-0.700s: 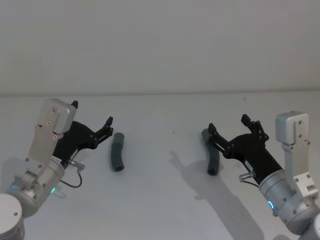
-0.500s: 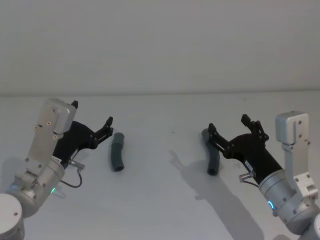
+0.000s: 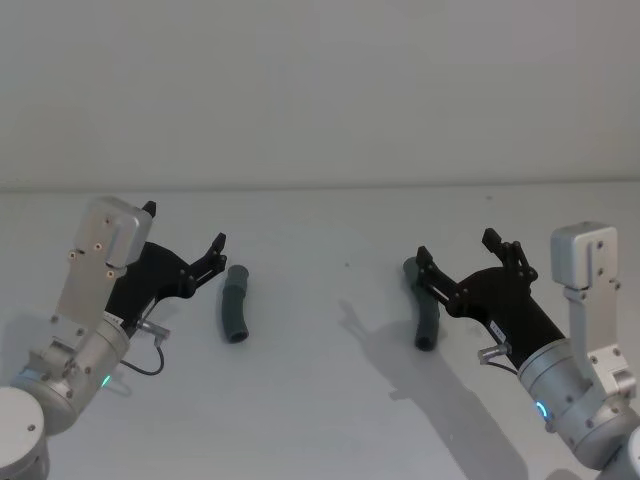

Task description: Use both hands to pick up one end of the pipe from the table, align the ends, and insert them.

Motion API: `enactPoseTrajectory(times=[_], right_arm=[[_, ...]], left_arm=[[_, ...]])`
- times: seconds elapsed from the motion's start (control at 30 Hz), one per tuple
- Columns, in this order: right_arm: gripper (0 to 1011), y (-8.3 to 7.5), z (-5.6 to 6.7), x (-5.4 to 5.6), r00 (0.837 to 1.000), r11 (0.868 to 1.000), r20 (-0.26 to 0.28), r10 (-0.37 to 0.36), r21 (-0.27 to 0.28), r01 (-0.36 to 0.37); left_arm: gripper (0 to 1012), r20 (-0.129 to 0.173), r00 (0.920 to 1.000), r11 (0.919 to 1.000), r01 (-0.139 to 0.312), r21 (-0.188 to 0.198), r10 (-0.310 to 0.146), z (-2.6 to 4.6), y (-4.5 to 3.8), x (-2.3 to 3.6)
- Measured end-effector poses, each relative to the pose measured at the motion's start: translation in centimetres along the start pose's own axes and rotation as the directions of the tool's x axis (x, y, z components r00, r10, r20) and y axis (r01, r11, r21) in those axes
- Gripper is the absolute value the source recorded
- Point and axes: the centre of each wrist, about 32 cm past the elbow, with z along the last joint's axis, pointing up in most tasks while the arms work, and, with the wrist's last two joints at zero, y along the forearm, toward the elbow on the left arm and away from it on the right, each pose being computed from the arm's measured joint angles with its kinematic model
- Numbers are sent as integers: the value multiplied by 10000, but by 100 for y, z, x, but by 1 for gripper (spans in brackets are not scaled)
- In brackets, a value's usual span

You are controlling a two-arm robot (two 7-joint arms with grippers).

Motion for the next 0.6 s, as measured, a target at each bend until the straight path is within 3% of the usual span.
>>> enactPoseTrajectory(times=[0.6], right_arm=[[1003, 0, 0, 0, 10000, 10000, 0, 0, -1, 0]], left_arm=[[1001, 1, 10000, 10000, 0, 1, 0, 0, 0, 0]])
